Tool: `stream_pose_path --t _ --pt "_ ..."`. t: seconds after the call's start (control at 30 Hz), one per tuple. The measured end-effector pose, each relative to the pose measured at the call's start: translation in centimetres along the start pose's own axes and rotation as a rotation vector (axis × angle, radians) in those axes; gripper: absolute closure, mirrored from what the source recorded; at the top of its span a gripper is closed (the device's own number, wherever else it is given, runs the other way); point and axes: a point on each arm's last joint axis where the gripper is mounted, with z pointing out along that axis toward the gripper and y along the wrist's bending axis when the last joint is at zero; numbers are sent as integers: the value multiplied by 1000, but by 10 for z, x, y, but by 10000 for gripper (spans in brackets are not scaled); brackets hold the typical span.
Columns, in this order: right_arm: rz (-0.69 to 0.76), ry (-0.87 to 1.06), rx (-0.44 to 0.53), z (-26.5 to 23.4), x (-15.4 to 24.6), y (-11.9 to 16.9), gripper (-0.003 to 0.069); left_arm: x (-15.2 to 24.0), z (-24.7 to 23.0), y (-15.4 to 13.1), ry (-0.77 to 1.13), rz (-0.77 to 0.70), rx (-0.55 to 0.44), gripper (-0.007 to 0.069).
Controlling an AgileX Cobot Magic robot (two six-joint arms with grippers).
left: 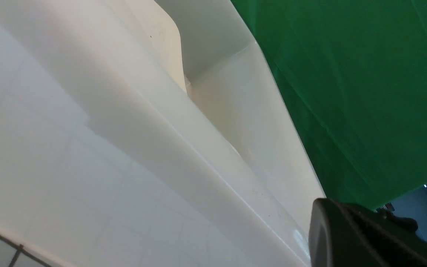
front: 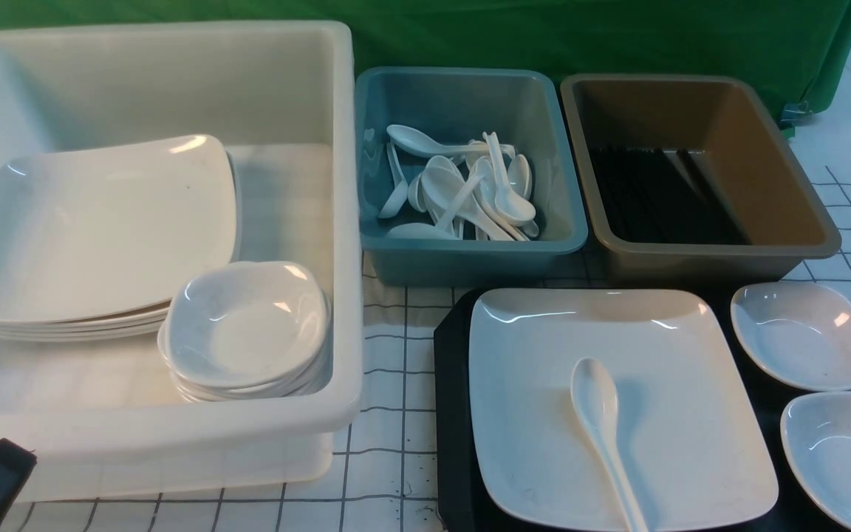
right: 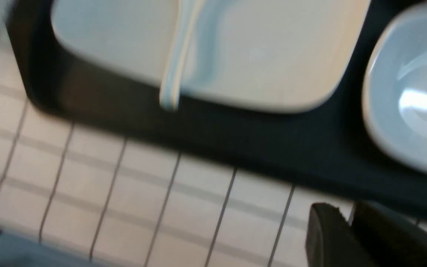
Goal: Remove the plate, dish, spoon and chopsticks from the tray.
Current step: Use the right arm to grab a soup spoon from the plate
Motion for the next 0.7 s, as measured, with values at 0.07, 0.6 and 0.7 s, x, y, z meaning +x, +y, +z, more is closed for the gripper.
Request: stream_pose_path --t 0.07,0.6,0.7 --pt "35 92 -13 10 -2 -1 545 0 0 0 0 2 0 604" --pt "-68 172 -167 66 -31 46 363 0 0 0 1 19 -4 604" --pt "-88 232 -124 85 -34 57 320 1 0 1 12 19 -7 604"
